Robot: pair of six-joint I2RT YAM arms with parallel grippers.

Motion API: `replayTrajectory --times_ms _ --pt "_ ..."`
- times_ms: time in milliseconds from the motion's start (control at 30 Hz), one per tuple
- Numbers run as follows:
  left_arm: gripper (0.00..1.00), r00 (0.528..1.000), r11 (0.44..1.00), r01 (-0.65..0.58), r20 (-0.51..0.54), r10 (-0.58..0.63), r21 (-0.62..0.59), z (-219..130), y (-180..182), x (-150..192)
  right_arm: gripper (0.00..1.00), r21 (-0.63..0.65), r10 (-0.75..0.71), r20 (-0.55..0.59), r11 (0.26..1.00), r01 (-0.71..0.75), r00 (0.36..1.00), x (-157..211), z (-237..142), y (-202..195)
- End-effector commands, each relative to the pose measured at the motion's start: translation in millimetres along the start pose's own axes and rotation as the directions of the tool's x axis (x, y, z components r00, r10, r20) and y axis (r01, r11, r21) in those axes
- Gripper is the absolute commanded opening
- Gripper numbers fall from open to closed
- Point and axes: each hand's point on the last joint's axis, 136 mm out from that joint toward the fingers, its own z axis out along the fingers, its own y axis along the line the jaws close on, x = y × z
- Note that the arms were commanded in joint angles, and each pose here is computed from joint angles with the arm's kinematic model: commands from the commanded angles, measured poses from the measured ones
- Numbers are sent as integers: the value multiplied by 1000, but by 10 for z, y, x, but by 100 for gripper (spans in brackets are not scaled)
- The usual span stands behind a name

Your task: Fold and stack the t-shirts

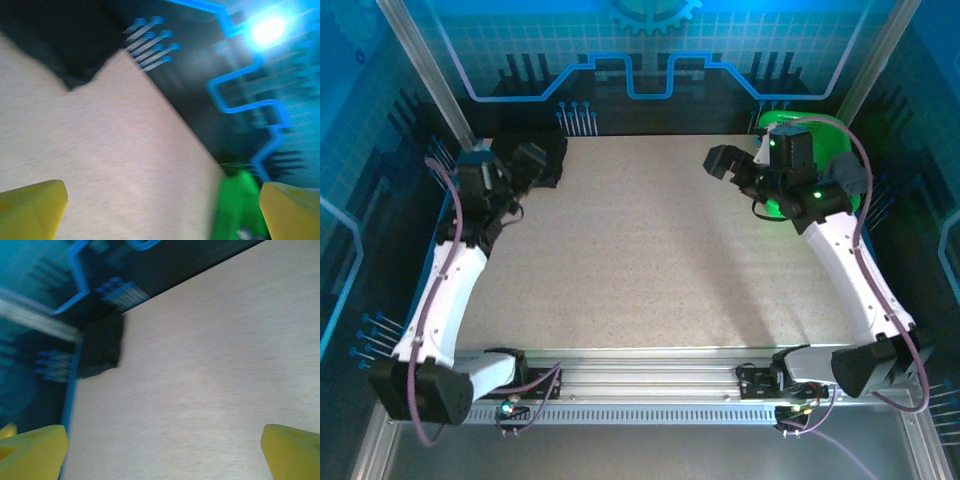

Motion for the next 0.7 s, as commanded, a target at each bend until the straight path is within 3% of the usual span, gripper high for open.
replayTrajectory --times_ms 0,100,167,200,267,367,467,567,667 --pt "99 966 849 -189 61 250 -493 -258 1072 69 100 447 -128 82 891 78 988 -50 -324 -802" --pt "99 877 809 -431 26 480 -400 -180 1157 187 100 563 -334 85 794 231 939 38 -262 -1192" --pt "99 770 725 -585 32 637 -365 -124 1278 274 100 533 -531 49 730 427 846 216 0 -1343" --pt "99 726 686 -633 30 687 -359 -95 1331 310 100 542 -582 37 695 473 812 315 86 -1450" --pt "99 677 658 -686 61 734 -309 55 1385 422 100 548 -557 14 699 460 830 506 216 -1730" --pt "99 681 675 -695 76 728 -246 326 1442 561 100 510 -488 -12 748 425 873 734 505 -2050" --pt "99 697 693 -683 77 713 -231 640 1537 621 100 478 -509 1 756 447 861 825 786 -2197" --pt "99 694 697 -682 103 712 -222 897 1542 610 100 443 -475 37 796 412 879 782 979 -2279" --pt "99 684 685 -697 93 724 -211 1096 1493 544 100 402 -521 112 802 441 846 600 1085 -2168"
